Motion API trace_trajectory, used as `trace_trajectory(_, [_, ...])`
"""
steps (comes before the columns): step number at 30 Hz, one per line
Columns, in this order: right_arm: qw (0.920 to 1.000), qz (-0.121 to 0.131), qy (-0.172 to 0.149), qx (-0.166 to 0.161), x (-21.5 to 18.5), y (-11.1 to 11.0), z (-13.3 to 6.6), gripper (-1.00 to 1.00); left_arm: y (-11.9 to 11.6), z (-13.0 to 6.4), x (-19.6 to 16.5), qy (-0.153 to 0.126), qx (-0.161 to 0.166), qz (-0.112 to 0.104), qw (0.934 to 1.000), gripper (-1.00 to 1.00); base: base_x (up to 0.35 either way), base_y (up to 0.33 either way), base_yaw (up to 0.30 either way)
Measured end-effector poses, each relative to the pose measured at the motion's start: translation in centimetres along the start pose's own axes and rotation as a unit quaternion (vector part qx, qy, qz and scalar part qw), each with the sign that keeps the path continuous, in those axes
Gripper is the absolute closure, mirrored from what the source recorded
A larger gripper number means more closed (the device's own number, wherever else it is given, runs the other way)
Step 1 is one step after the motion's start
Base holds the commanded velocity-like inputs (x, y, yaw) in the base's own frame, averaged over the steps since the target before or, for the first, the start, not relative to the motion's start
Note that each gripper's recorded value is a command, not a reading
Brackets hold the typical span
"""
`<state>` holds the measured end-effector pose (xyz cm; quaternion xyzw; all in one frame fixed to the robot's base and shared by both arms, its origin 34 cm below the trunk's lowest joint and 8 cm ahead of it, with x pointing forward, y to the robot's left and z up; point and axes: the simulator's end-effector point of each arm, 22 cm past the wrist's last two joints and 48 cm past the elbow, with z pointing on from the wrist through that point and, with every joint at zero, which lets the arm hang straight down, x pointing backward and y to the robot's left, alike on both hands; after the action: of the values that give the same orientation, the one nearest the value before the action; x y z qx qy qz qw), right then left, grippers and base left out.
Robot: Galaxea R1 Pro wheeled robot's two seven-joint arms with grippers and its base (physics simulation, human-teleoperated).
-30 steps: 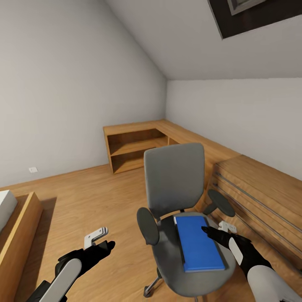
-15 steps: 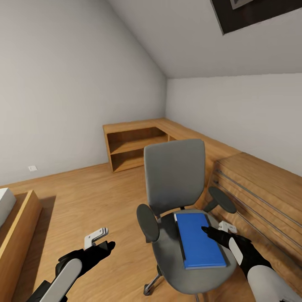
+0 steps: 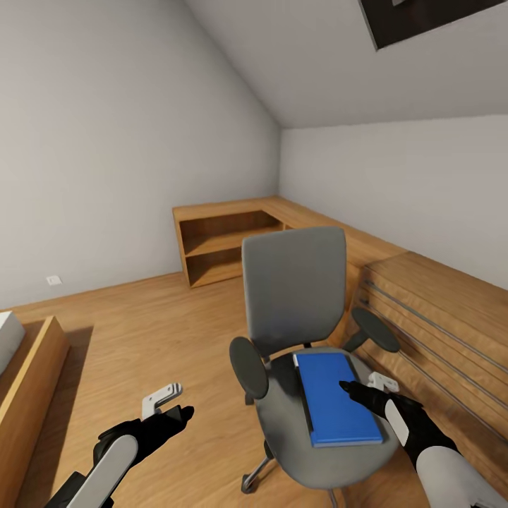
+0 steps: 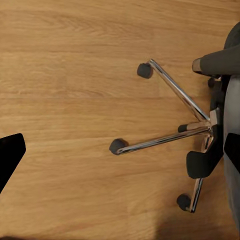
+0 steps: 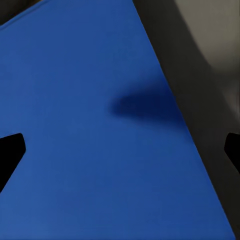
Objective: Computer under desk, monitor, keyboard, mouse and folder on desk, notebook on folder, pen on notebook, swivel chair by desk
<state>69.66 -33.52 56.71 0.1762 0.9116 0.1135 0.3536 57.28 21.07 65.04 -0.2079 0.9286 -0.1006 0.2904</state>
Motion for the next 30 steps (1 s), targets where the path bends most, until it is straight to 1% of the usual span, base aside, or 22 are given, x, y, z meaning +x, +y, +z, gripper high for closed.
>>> trace_trajectory(2, [1.0, 0.0, 0.0, 0.0, 0.3, -0.1, 0.2, -1.0, 0.1, 0.3, 0.2, 0.0, 0.0, 0.0, 1.0, -1.0, 0.0, 0.0, 0.0])
trace_trajectory(14, [1.0, 0.0, 0.0, 0.0, 0.2, -0.1, 0.2, -1.0, 0.2, 0.3, 0.2, -0.001, -0.001, 0.0, 1.0, -1.0, 0.0, 0.0, 0.0])
trace_trajectory(20, [1.0, 0.0, -0.001, 0.0, 1.0, -0.6, 1.0, -1.0, 0.6, 1.1, 0.9, -0.001, -0.002, 0.001, 1.0, -1.0, 0.0, 0.0, 0.0])
trace_trajectory(30, [1.0, 0.0, -0.001, 0.0, 1.0, -0.6, 1.0, -1.0, 0.6, 1.1, 0.9, -0.001, -0.001, 0.001, 1.0, -1.0, 0.0, 0.0, 0.0])
